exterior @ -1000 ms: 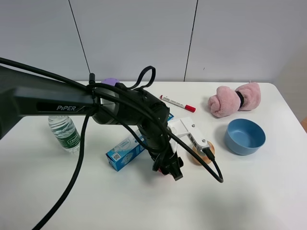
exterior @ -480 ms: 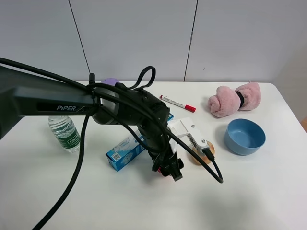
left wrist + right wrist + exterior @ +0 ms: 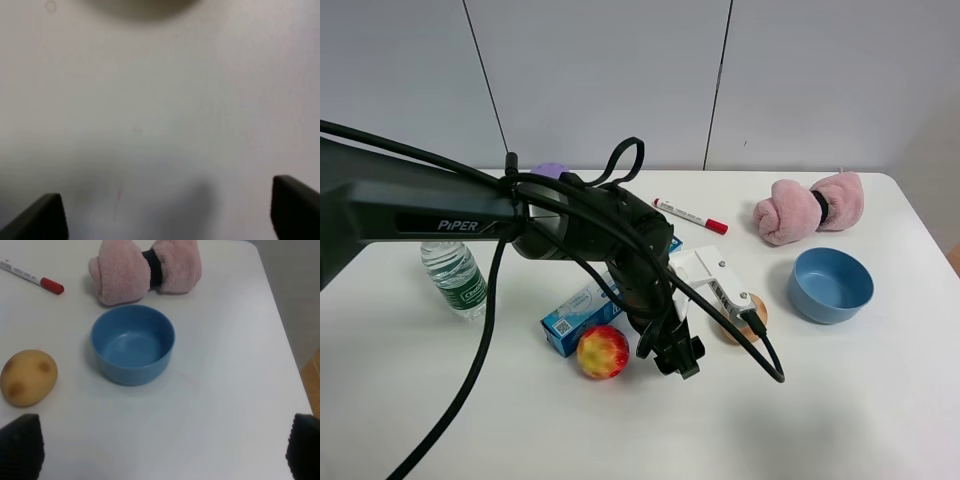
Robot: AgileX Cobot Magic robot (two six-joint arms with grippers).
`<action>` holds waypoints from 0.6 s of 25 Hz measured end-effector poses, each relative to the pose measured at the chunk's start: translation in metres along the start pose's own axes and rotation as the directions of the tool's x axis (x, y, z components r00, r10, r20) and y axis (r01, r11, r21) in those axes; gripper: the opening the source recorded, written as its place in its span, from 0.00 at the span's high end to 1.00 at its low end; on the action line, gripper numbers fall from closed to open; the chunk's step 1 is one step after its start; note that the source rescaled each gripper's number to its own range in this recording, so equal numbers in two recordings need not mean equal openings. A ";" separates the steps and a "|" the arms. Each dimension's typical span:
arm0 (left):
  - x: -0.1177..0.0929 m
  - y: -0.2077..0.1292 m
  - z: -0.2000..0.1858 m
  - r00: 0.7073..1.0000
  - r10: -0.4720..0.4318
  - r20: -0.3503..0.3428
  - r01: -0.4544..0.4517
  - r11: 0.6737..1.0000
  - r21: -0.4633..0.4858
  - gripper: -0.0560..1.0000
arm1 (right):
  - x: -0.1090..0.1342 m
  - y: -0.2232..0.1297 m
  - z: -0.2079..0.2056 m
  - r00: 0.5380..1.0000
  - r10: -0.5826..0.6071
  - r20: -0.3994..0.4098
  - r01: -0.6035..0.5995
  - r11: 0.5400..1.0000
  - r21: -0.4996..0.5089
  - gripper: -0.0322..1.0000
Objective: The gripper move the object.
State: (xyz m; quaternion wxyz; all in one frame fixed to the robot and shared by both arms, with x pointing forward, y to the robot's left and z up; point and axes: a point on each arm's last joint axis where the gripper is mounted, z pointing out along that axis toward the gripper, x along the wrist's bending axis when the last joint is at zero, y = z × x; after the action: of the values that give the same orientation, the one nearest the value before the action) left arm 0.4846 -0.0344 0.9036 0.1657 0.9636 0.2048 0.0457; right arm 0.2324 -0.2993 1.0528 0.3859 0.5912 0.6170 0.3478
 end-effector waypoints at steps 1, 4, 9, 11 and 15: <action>0.000 0.000 0.000 1.000 0.000 0.000 0.000 1.000 0.000 0.49 | 0.000 0.000 0.000 1.000 0.000 0.000 0.000 1.000 0.000 0.00; 0.000 0.000 0.000 1.000 0.000 0.000 0.000 1.000 0.000 0.49 | 0.000 0.000 0.000 1.000 0.000 0.000 0.000 1.000 0.000 0.00; 0.000 0.000 0.000 1.000 0.000 0.000 0.000 1.000 -0.001 0.49 | 0.000 0.000 0.000 1.000 0.000 0.000 0.000 1.000 0.000 0.00; 0.000 0.001 -0.003 1.000 0.000 -0.001 0.000 1.000 -0.006 0.49 | 0.000 0.000 0.000 1.000 0.000 0.000 0.000 1.000 0.000 0.00; 0.000 0.007 -0.021 1.000 0.003 -0.011 -0.003 0.999 -0.052 0.49 | 0.000 0.000 0.000 1.000 0.000 0.000 0.000 1.000 0.000 0.00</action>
State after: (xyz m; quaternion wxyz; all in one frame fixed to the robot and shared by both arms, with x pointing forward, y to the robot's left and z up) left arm 0.4840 -0.0336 0.9261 0.1896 0.9590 0.2031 0.0567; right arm 0.2324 -0.2993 1.0528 0.3859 0.5912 0.6170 0.3478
